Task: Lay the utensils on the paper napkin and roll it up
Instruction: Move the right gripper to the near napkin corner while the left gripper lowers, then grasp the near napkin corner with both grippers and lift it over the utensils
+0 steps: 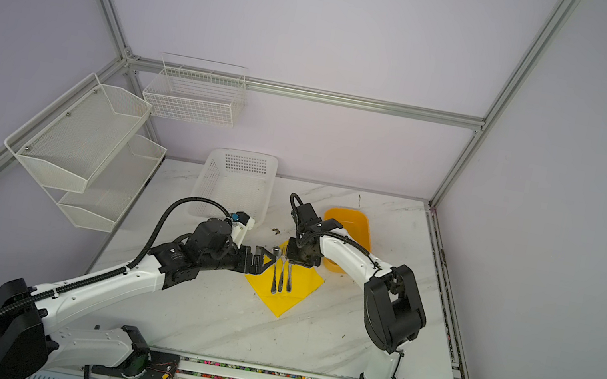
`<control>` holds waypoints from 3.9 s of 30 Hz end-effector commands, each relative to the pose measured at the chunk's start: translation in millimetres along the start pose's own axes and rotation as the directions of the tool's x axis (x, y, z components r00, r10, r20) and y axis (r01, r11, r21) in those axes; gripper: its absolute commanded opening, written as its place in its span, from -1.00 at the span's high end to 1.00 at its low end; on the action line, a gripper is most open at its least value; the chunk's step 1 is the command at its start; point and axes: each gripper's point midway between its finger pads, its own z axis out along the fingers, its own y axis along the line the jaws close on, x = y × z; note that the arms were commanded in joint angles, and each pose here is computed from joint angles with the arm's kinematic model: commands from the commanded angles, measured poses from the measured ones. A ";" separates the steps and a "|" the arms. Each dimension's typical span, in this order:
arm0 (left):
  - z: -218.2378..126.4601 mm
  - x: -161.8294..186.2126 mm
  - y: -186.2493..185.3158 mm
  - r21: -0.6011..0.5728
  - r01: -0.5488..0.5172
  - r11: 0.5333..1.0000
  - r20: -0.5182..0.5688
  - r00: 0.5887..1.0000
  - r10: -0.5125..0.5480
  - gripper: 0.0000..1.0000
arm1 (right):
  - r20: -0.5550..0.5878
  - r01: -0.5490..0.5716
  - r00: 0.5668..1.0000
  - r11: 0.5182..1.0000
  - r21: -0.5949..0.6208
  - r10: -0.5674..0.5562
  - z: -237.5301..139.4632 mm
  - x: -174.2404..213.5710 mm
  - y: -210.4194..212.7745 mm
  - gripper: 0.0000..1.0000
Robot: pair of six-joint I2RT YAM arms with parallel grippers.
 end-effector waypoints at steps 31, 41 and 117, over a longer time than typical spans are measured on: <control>3.3 84.9 35.3 -0.190 0.206 0.960 -0.083 0.971 -0.225 -0.84 | -0.006 -0.120 0.988 0.752 -0.648 0.153 -63.3 118.4 14.5 0.24; 14.7 99.1 33.2 -0.174 0.204 0.963 -0.151 0.961 -0.231 -0.84 | -0.123 -0.285 0.958 0.805 -0.520 0.259 -20.8 156.2 -3.9 0.17; 57.3 77.7 -2.7 -0.015 0.173 0.985 -0.157 0.972 -0.173 -0.26 | -0.036 -0.364 0.916 0.794 -0.487 0.399 40.7 77.5 1.6 0.28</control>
